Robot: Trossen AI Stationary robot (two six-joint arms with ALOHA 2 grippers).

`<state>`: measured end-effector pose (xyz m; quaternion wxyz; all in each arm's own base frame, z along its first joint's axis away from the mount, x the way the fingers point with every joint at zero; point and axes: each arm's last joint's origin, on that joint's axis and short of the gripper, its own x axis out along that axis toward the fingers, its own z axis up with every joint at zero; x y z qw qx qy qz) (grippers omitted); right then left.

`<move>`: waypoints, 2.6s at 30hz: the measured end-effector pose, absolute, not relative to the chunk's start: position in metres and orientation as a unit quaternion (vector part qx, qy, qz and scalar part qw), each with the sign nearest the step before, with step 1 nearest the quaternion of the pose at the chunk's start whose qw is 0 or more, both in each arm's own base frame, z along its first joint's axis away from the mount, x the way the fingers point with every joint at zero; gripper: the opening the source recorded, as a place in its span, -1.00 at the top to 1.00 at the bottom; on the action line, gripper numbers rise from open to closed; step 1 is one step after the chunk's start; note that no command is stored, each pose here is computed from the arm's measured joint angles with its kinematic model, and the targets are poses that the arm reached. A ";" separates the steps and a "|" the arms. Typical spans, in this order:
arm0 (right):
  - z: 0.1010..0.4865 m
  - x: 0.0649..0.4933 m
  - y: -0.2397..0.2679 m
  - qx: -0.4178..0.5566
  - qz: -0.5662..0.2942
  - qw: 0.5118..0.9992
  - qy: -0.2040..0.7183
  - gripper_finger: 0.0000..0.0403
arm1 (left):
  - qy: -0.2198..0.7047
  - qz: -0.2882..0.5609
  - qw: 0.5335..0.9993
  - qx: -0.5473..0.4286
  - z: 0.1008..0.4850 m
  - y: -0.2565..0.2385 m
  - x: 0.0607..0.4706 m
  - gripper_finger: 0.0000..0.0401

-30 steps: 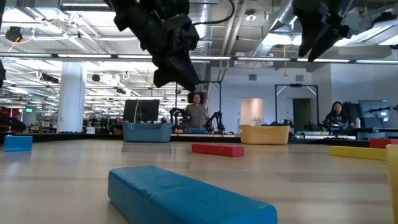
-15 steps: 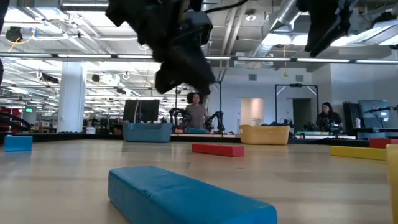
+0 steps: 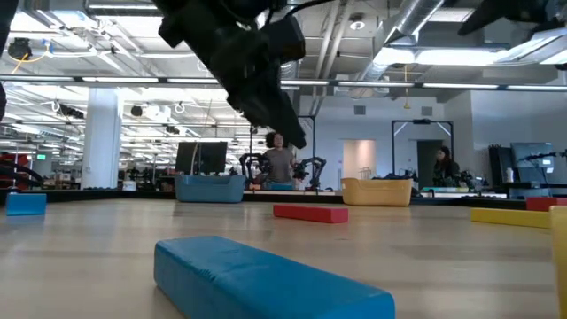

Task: Sort & place blocks by color
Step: Put the right red block into the blue bin

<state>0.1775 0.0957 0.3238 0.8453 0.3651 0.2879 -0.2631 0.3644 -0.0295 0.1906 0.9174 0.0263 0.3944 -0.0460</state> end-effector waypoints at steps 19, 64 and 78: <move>0.266 0.172 0.134 0.276 -0.437 0.722 0.461 -0.19 | 0.333 0.049 0.928 -0.158 0.209 -0.024 0.367 -0.16; 0.148 0.170 0.066 0.369 -0.393 0.647 0.539 0.18 | 0.253 0.086 0.949 -0.167 0.231 -0.022 0.369 -0.16; 0.185 0.176 0.060 0.385 -0.365 0.714 0.457 0.39 | 0.214 0.121 0.935 -0.255 0.263 0.003 0.352 -0.16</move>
